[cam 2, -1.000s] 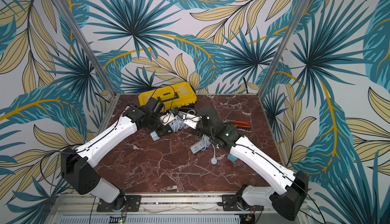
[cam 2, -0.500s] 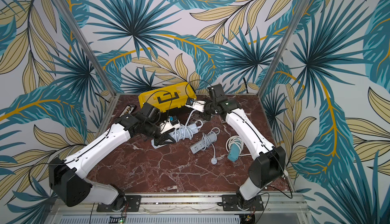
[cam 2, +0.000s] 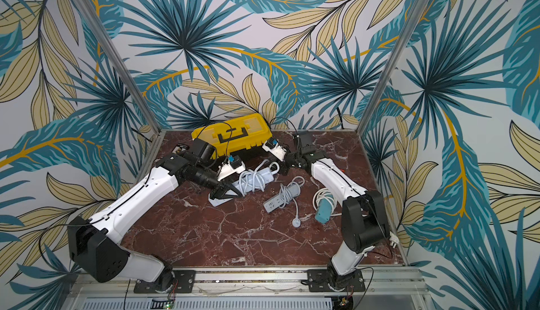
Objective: Wrap the cord around the power strip
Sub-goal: Wrap the power cord around the power strip.
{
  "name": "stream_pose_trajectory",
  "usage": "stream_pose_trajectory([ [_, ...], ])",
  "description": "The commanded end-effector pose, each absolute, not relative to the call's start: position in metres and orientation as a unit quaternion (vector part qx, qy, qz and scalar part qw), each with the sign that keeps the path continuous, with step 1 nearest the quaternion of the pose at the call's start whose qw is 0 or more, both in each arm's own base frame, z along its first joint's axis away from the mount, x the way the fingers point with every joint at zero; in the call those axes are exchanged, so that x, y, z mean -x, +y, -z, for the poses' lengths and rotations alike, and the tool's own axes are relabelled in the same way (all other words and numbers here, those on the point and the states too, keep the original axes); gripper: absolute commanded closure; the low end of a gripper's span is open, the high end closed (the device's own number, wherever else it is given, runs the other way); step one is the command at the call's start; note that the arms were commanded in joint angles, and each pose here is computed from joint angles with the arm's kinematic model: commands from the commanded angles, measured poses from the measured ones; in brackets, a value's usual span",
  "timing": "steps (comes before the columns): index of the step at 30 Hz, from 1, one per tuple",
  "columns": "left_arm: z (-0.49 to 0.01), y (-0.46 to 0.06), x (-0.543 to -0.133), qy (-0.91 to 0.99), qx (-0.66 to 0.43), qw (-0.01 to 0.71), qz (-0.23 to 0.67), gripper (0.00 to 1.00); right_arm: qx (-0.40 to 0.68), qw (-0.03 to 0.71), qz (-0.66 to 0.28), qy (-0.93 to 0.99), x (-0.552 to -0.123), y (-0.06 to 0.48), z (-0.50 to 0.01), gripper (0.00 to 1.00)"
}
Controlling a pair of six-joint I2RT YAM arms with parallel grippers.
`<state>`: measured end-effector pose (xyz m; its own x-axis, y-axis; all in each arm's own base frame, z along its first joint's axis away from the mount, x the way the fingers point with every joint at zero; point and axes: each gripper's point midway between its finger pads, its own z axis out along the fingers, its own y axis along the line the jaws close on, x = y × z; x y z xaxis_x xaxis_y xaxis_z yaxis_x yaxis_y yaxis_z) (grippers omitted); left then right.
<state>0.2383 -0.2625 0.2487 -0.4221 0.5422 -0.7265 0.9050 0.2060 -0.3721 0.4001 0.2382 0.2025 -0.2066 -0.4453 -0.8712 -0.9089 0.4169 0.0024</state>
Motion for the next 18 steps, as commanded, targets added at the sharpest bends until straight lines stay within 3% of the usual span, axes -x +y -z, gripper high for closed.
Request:
stream_pose_trajectory([
  [1, -0.283, -0.272, -0.254, 0.710, -0.469, 0.273, 0.448, 1.00, 0.379, 0.458, -0.350, 0.724, -0.411, 0.248, -0.214, 0.62],
  [4, -0.282, -0.269, -0.275, 0.729, -0.426, 0.283, 0.455, 1.00, 0.309, 0.464, -0.387, 0.735, -0.411, 0.250, -0.212, 0.67],
  [7, -0.274, -0.264, -0.302, 0.766, -0.364, 0.295, 0.440, 1.00, 0.247, 0.451, -0.409, 0.754, -0.405, 0.252, -0.206, 0.80],
  [12, -0.240, -0.230, -0.356, 0.852, -0.171, 0.309, 0.386, 1.00, 0.143, 0.415, -0.436, 0.786, -0.380, 0.270, -0.187, 0.90],
  [18, -0.184, -0.209, -0.348, 0.897, -0.038, 0.272, 0.347, 1.00, 0.085, 0.370, -0.444, 0.812, -0.337, 0.314, -0.178, 0.96],
])
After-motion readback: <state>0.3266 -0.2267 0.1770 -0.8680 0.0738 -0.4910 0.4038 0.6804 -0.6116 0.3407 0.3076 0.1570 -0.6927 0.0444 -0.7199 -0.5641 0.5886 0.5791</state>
